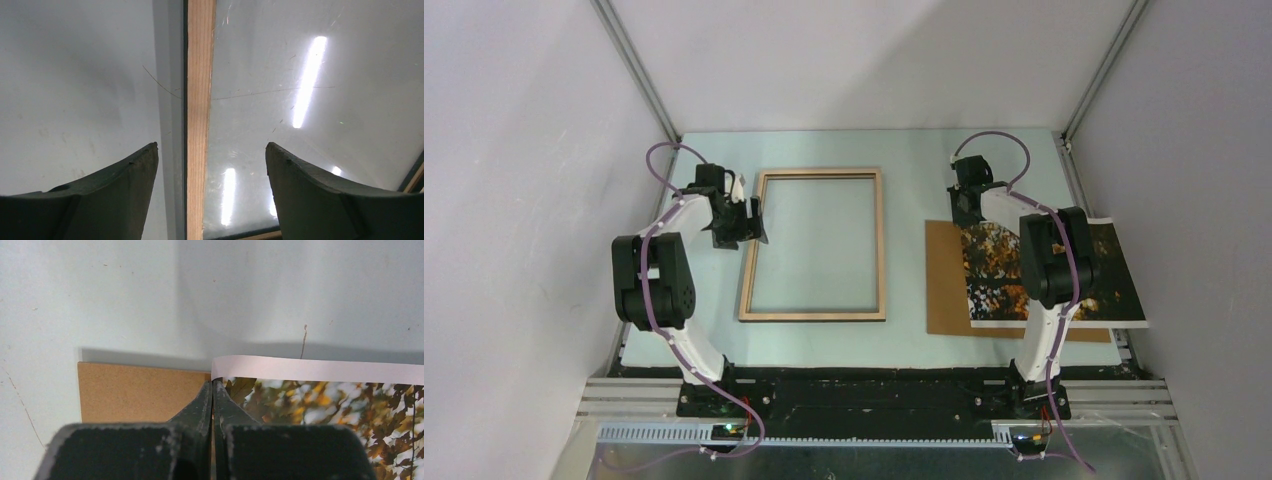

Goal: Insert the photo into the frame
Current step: Pick up the photo at the center of the board.

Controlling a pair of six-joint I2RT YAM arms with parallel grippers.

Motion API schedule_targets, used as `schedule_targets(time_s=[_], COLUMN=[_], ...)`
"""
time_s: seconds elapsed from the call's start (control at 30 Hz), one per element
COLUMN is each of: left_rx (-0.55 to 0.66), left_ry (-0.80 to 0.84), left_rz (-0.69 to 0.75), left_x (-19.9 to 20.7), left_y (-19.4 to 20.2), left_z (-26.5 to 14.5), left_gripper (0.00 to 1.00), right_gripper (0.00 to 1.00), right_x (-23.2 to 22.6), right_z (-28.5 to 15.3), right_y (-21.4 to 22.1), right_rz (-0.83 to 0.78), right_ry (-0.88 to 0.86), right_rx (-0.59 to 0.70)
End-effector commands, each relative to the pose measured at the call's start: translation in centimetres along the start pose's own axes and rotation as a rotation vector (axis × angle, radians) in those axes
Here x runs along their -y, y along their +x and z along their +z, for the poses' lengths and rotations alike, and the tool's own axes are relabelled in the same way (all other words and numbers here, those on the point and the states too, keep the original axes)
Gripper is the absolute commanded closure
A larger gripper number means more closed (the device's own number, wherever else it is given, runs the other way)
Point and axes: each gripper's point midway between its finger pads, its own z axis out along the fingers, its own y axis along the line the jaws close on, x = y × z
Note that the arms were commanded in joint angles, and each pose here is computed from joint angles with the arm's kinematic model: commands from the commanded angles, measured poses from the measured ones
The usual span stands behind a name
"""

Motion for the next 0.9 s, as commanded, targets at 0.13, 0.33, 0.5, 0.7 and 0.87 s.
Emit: schedule_targets(time_s=[0.13,0.33,0.5,0.7,0.87], left_rx=[0.069,0.088,0.116,0.153,0.127], left_ry=[0.025,0.045,0.110,0.204,0.324], left_rz=[0.042,0.075,0.112,0.168,0.223], left_x=[0.5,0.9,2.4,5.2,8.9], left_y=[-1.5,-1.8,-2.5,-3.8,-3.6], left_z=[-1.7,-2.3,-3.3,-4.5,-4.6], left_gripper=[0.17,0.17,0.17,0.17,0.16], right_gripper=[1.00,1.00,1.00,1.00,1.00], right_x=[-0.6,-4.7,-9.6,-17.1,-19.8], right_z=[-2.6,-4.9,-6.7,-10.2,-12.9], right_y=[-2.4,-3.7,-3.7,-1.1,2.3], right_rz=[-0.018,-0.064,-0.190,-0.442,-0.631], right_ry=[-0.042,-0.165,-0.299,-0.470,-0.544], right_rx=[0.055,0.108,0.130,0.149,0.169])
